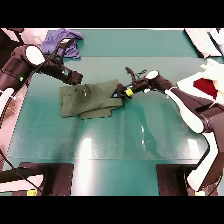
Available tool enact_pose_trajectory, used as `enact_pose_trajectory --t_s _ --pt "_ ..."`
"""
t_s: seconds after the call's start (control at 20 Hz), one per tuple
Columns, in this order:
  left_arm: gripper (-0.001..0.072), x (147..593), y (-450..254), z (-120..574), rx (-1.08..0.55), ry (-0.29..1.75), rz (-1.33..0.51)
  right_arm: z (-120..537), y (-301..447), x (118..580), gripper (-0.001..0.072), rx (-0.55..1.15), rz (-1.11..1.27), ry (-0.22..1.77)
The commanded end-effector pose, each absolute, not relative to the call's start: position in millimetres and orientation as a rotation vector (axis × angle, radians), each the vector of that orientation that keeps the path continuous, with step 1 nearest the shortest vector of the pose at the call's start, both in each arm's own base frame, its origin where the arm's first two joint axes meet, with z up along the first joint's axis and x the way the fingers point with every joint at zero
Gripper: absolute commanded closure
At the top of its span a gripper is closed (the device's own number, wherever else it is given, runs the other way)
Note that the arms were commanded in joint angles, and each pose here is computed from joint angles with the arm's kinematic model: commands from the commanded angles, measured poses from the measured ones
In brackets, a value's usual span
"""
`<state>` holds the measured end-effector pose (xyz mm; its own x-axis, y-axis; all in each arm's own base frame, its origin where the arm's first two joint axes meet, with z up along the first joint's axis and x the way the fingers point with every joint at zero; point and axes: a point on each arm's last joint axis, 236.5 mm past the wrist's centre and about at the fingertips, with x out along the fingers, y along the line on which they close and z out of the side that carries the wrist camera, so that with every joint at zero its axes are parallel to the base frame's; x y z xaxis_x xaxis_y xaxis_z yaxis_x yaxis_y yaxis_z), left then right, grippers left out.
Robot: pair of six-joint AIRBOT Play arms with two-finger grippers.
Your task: Fold the shirts.
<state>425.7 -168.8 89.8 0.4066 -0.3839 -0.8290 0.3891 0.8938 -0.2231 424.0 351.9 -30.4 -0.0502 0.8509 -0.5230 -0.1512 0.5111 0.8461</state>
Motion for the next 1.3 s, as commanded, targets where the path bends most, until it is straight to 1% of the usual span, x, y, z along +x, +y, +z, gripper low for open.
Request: enact_pose_trajectory --t_s 0.0,0.1,0.25,0.35,0.4,0.5,0.6,0.7,0.8,0.95,1.05,1.15,1.25 --pt "0.0686 424.2 -169.0 89.5 0.004 1.05 -0.489 27.7 360.4 443.2 0.0681 0.686 0.982 1.306" --pt "0.0686 422.4 -168.8 88.6 0.005 1.058 -0.491 75.2 332.6 468.7 0.0682 0.726 0.957 1.216" --pt "0.0686 417.0 -169.9 86.6 0.002 1.081 -0.5 172.0 249.1 523.3 0.0682 0.834 0.823 0.962" --pt "0.0686 415.8 -173.7 87.9 -0.014 1.081 -0.512 246.2 162.7 557.4 0.0683 0.952 0.673 0.741" --pt "0.0686 415.1 -176.2 88.8 -0.026 1.081 -0.52 281.9 115.4 566.2 0.0683 1.007 0.599 0.628" --pt "0.0686 414.0 -181.6 91.1 -0.05 1.079 -0.536 346.4 11.6 561.2 0.0683 1.112 0.441 0.409" --pt "0.0686 414.7 -186.3 94.2 -0.072 1.069 -0.548 371.0 -70.5 532.5 0.0683 1.209 0.3 0.306" --pt "0.0686 416.4 -189.7 96.8 -0.088 1.057 -0.555 363.1 -130.6 486.5 0.0683 1.249 0.171 0.317" --pt "0.0686 417.7 -191.8 98.7 -0.098 1.048 -0.56 331.4 -170.7 436.4 0.0683 1.23 0.013 0.412" --pt "0.0686 418.0 -194.7 100.6 -0.112 1.043 -0.568 268.4 -208.2 355.7 0.0683 1.223 -0.221 0.615" --pt "0.0686 416.9 -198.0 102.2 -0.128 1.043 -0.578 229.5 -233.9 303.4 0.0682 1.235 -0.399 0.704" --pt "0.0686 414.4 -202.2 104.6 -0.147 1.046 -0.593 193.1 -251.4 262.0 0.0681 1.254 -0.546 0.778" --pt "0.0686 408.3 -206.8 108.8 -0.165 1.054 -0.616 168.9 -266.5 242.9 0.0676 1.299 -0.597 0.778"
